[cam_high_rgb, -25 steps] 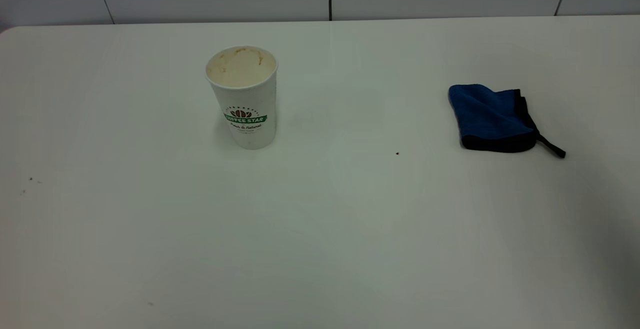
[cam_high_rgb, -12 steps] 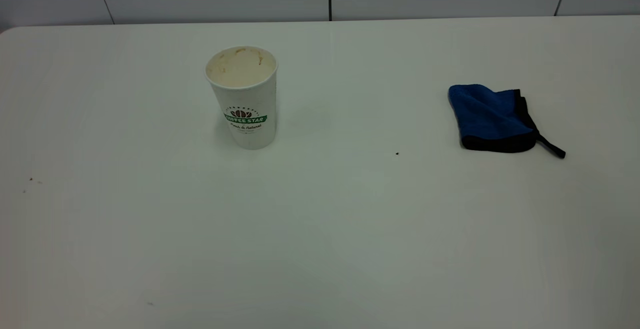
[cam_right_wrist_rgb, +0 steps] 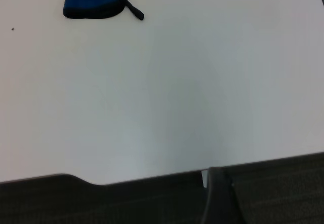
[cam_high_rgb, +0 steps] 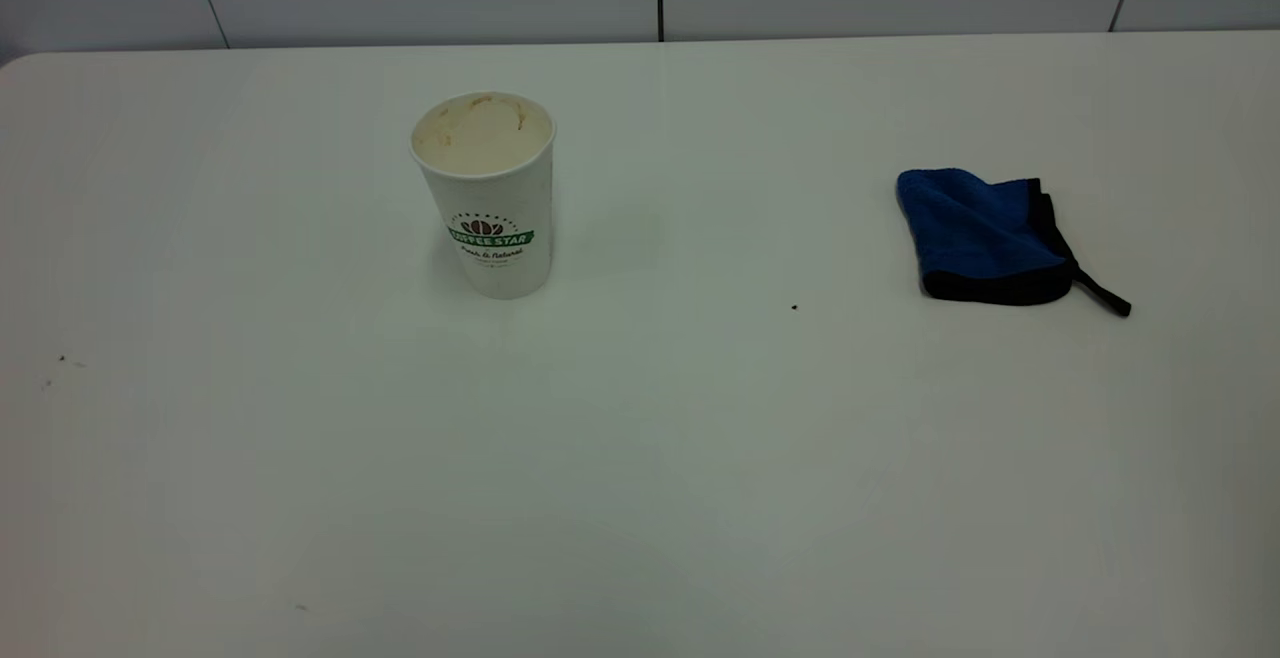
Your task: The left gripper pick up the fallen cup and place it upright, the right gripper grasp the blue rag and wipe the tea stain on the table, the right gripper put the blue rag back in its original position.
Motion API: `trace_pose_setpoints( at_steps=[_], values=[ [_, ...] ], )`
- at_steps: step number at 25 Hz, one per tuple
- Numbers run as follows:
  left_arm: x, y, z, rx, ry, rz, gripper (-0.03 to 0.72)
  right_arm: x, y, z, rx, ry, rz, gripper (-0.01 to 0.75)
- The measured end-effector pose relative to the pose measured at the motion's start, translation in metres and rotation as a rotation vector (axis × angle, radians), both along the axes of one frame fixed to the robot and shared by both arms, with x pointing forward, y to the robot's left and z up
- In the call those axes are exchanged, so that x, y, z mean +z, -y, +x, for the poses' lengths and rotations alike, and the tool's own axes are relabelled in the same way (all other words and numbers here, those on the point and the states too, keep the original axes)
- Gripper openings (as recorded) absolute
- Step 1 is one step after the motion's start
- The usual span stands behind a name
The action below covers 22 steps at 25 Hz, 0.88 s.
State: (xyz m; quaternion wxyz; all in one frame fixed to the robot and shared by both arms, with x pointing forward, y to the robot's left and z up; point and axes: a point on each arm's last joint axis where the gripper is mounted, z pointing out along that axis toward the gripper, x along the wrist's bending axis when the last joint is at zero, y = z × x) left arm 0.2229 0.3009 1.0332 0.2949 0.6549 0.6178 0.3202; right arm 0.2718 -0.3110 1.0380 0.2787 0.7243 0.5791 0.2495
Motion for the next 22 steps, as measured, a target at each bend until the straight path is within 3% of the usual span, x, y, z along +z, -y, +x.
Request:
trace_pose_setpoints(
  at_steps=[3,9,22],
  values=[
    [0.000,0.000,0.000,0.000,0.000,0.000,0.493,0.001,0.001,-0.007,-0.016,0.046,0.003,0.536],
    [0.000,0.000,0.000,-0.001,0.000,0.001,0.493,0.003,0.002,-0.039,-0.060,0.262,0.011,0.536],
    [0.000,0.000,0.000,-0.001,0.000,0.000,0.493,0.003,0.002,-0.041,-0.072,0.271,0.012,0.536]
  ],
)
